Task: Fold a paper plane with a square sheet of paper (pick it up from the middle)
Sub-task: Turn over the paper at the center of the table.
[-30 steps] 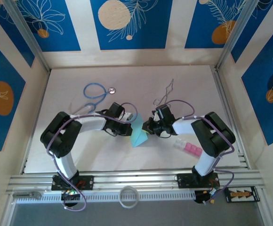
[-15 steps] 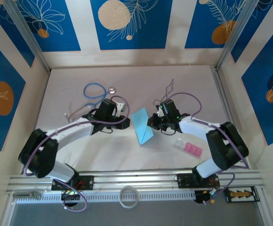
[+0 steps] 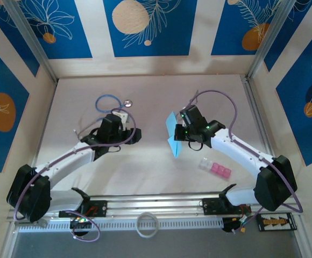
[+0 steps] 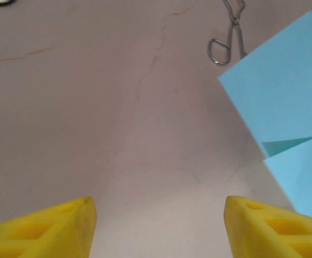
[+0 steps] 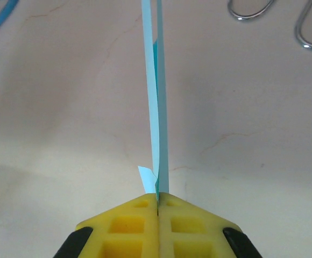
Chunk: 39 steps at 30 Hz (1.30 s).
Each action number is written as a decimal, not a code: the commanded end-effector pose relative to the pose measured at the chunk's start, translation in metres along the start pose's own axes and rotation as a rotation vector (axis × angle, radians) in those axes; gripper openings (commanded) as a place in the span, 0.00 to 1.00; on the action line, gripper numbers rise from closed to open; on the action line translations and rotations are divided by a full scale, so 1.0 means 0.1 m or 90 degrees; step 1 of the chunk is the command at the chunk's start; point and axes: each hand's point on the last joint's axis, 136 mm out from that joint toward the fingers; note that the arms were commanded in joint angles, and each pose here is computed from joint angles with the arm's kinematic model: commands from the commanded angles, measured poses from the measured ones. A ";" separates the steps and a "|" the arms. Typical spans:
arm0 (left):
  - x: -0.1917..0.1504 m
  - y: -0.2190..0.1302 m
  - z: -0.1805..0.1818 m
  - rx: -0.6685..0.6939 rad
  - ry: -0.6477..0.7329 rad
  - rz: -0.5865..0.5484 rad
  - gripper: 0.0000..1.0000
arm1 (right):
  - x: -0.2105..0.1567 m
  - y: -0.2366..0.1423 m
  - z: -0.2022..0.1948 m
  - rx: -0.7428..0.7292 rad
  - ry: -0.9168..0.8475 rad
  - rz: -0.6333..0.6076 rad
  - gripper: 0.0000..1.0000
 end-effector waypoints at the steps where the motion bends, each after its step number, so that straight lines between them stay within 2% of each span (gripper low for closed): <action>1: 0.03 -0.08 0.19 0.053 -0.019 -0.015 0.74 | 0.01 -0.12 -0.21 -0.107 -0.044 -0.013 0.03; 5: 0.01 -0.14 0.31 0.079 -0.043 -0.014 0.84 | 0.08 -0.19 -0.32 -0.211 -0.078 -0.037 0.03; 10: 0.04 -0.28 0.45 0.100 -0.092 -0.062 0.98 | 0.18 -0.25 -0.44 -0.356 -0.127 -0.064 0.02; 15: 0.05 -0.43 0.57 0.126 -0.109 -0.086 1.00 | 0.12 -0.08 -0.32 -0.432 -0.185 -0.060 0.01; 19: -0.02 -0.71 0.87 0.245 -0.142 -0.094 1.00 | -0.06 0.22 -0.10 -0.461 -0.239 -0.019 0.00; 22: -0.06 -0.96 1.02 0.303 -0.156 -0.125 1.00 | -0.24 0.50 0.12 -0.462 -0.271 0.015 0.01; 28: -0.08 -1.29 1.10 0.336 -0.166 -0.186 1.00 | -0.63 0.99 0.69 -0.330 -0.276 0.093 0.04; 33: -0.08 -1.30 1.01 0.302 -0.154 -0.188 0.98 | -0.83 1.16 1.06 -0.188 -0.237 0.154 0.11; 35: -0.07 -1.24 0.95 0.274 -0.146 -0.179 0.94 | -0.87 1.15 1.19 -0.124 -0.225 0.176 0.18; 37: -0.05 -1.13 0.85 0.235 -0.136 -0.163 0.87 | -0.86 1.07 1.31 -0.047 -0.192 0.185 0.33; 39: -0.04 -1.02 0.77 0.203 -0.131 -0.141 0.83 | -0.82 0.95 1.38 0.031 -0.157 0.192 0.41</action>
Point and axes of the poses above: each hand's point on the last joint's axis, 136 mm out from that joint toward the fingers, its own y axis out along the fingers, its own z axis along the line the jaws close on, x = y × z, and after that the axes turned 11 degrees about y, right-handed
